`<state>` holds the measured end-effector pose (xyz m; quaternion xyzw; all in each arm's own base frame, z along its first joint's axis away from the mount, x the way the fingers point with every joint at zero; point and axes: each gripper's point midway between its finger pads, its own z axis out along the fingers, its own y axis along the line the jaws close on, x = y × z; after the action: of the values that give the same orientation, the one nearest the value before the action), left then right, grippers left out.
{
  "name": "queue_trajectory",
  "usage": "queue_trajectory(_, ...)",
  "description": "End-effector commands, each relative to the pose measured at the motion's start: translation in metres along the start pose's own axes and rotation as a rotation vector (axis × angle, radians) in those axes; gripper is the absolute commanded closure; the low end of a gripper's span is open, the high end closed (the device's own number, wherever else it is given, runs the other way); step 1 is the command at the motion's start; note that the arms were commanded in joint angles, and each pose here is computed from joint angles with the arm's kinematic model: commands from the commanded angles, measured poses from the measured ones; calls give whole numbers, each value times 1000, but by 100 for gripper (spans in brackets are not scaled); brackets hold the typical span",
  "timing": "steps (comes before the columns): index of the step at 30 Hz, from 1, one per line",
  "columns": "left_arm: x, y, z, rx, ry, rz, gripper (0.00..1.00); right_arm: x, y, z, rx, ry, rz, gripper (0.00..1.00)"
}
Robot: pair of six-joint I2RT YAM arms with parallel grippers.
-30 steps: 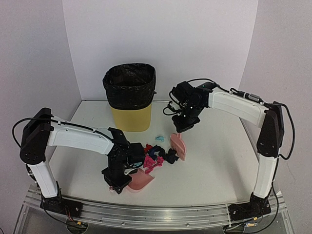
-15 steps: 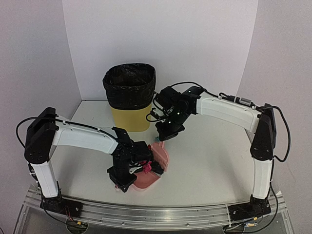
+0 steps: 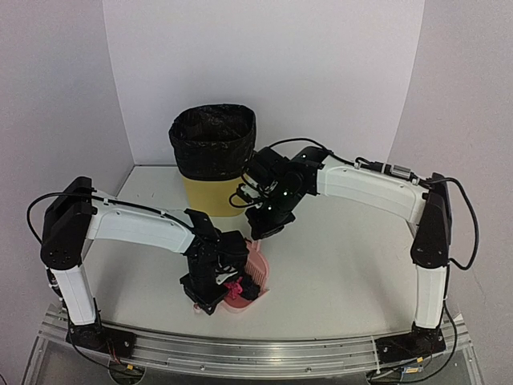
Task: Sweep away the paper scraps from the table
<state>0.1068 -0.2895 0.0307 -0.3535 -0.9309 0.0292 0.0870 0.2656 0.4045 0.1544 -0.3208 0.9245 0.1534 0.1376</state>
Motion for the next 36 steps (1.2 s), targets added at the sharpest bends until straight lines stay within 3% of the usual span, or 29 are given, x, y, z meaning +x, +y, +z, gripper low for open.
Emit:
queue_trajectory(1,-6,-2,-2,10,-51,-5,100,-14,-15,-42,94,-127,10,100)
queue_trajectory(6,-10,3,-3,-1,-101,-20,100,-14,-42,-65,239,-192,-3,100)
queue_trajectory(15,-19,6,-10,-7,-204,-18,100,-8,-60,-97,335,-257,-7,100)
queue_trajectory(26,-39,6,-57,-42,-429,5,100,9,-86,-123,459,-306,22,100)
queue_trajectory(36,-61,-7,-95,-64,-480,-18,100,39,-130,-171,691,-400,71,100)
